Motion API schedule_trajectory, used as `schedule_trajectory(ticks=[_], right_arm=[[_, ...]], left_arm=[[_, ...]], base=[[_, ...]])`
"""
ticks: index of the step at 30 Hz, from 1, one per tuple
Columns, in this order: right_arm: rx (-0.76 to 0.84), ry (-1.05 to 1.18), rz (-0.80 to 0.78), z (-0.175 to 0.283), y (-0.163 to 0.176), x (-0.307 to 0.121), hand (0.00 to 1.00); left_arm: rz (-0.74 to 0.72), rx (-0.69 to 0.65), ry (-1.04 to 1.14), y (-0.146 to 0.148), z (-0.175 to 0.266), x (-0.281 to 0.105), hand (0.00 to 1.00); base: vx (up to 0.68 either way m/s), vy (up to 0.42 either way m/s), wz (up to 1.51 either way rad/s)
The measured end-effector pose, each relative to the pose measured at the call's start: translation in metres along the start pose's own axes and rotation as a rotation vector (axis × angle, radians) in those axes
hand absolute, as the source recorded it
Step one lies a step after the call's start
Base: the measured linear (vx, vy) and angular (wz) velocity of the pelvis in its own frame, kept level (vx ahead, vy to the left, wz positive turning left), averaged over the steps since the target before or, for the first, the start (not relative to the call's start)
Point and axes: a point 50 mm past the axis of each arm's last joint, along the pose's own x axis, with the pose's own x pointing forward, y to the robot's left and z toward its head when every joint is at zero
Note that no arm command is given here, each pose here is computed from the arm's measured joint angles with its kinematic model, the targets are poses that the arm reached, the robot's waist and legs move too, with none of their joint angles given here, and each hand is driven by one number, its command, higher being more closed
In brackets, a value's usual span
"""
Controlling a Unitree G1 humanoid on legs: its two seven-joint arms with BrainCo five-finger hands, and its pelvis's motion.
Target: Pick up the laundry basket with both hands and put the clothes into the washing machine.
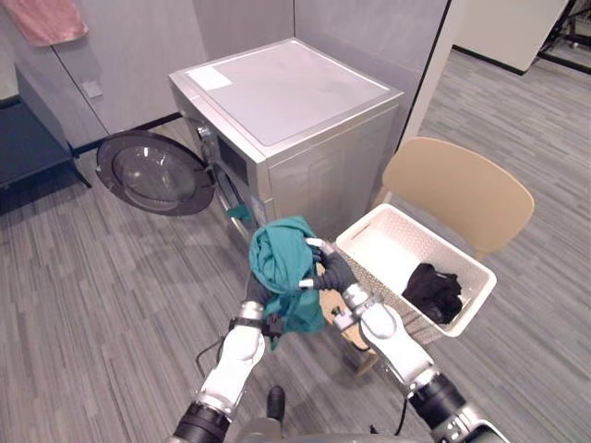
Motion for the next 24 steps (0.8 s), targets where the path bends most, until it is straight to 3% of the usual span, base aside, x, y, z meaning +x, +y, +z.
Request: schedule_trajectory(ticks=[3, 5, 13, 19, 24], right_arm=[[-0.044, 0.127, -0.06, -0.027, -0.02, -0.021, 0.0], [-0.032, 0.228, -0.103, -0.048, -0.027, -0.033, 0.0], [0.036, 0.642, -0.186, -0.124, -0.014, -0.069, 0.0], [0.008, 0.717, -0.19, -0.134, -0.008, -0.071, 0.0], [0.013, 0.74, -0.206, -0.137, -0.007, -0.08, 0.0]], left_arm=[[0.136, 0.023, 0.15, 0.04, -0.032, -0.007, 1.0], [0.154, 0.034, 0.212, 0.05, -0.044, -0.011, 1.0], [0.152, 0.045, 0.454, 0.053, -0.089, -0.039, 1.0], [0.15, 0.061, 0.601, 0.058, -0.112, -0.07, 1.0], [0.125, 0.064, 0.585, 0.058, -0.11, -0.063, 1.0]], base=[[-0.06, -0.018, 0.55], [-0.01, -0.036, 1.08], [0.14, 0.042, 1.09], [0.22, 0.157, 0.26], [0.35, 0.122, 0.87]])
